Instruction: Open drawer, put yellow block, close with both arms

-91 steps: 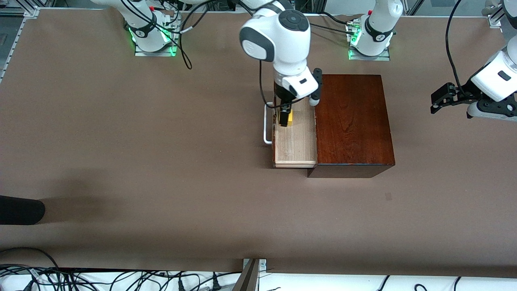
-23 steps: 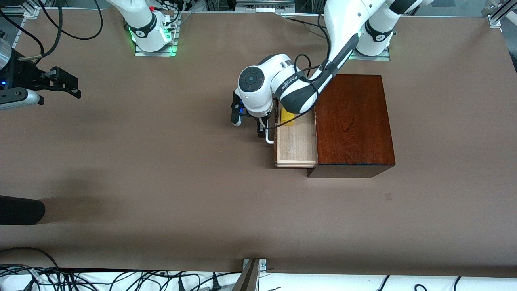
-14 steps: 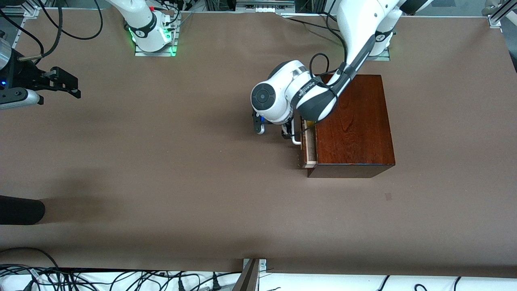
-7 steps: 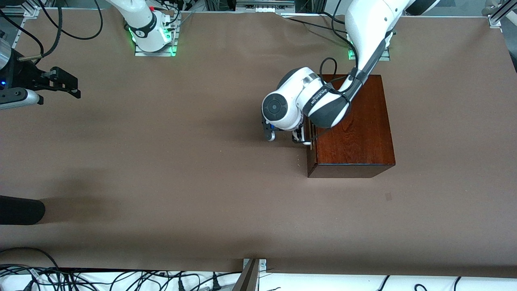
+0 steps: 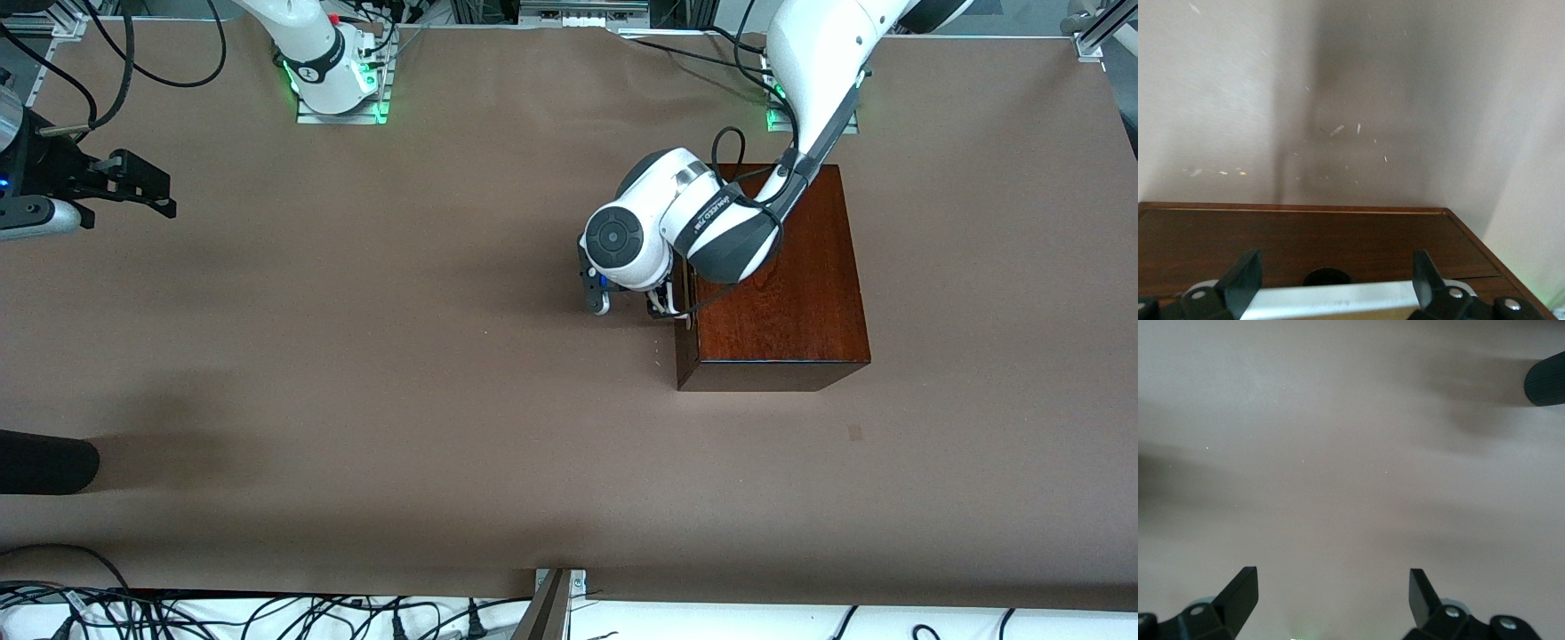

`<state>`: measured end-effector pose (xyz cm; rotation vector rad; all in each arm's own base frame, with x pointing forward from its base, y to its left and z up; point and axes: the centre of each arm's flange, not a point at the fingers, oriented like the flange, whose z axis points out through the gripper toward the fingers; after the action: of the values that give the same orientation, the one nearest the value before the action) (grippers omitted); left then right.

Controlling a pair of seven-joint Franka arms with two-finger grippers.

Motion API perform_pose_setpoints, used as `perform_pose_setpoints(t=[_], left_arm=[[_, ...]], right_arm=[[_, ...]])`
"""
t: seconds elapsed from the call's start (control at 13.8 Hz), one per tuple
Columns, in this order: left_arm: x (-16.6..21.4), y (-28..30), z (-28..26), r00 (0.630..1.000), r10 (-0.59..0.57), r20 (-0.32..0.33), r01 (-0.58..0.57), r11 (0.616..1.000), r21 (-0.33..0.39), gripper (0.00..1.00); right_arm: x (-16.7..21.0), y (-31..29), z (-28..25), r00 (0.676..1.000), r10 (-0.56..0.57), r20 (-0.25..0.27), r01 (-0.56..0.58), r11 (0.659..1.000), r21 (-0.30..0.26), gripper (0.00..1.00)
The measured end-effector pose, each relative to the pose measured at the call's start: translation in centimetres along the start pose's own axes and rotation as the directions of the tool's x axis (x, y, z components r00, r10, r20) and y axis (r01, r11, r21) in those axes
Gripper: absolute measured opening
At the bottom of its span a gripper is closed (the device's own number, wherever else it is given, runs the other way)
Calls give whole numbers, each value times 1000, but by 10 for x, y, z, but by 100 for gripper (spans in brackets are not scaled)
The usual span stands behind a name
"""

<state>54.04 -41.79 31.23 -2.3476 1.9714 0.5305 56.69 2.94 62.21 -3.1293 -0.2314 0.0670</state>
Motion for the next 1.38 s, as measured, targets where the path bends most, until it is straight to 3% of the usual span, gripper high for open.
perform_pose_setpoints(t=[0.29, 0.44, 0.58, 0.8, 0.95, 1.16, 1.24, 1.38], left_arm=[[-8, 51, -119, 969, -196, -152, 210, 974, 88, 100], [-47, 70, -175, 945, -270, -184, 295, 948, 120, 100], [-110, 59, -213, 907, -371, -198, 399, 908, 127, 100], [-229, -3, -222, 818, -552, -158, 566, 823, 56, 100], [-289, -34, -221, 775, -612, -157, 621, 784, 12, 100], [-346, -52, -237, 689, -684, -240, 700, 714, -27, 100], [-360, -54, -241, 645, -715, -270, 734, 678, -41, 100], [-388, -55, -236, 516, -797, -314, 817, 568, -99, 100]], right_arm=[[0, 0, 0, 1000, 5, 0, -5, 1000, 0, 100], [0, 1, 0, 1000, 8, -1, -8, 1000, 0, 100], [0, 4, 0, 1000, 13, -3, -13, 1000, 0, 100], [1, 5, -1, 1000, 16, -13, -16, 1000, -1, 100], [1, 6, -1, 1000, 16, -14, -16, 1000, -1, 100], [1, 6, -1, 1000, 17, -15, -17, 1000, -1, 100], [1, 6, -1, 1000, 17, -15, -17, 1000, -1, 100], [2, 6, -1, 1000, 17, -15, -17, 1000, -1, 100]])
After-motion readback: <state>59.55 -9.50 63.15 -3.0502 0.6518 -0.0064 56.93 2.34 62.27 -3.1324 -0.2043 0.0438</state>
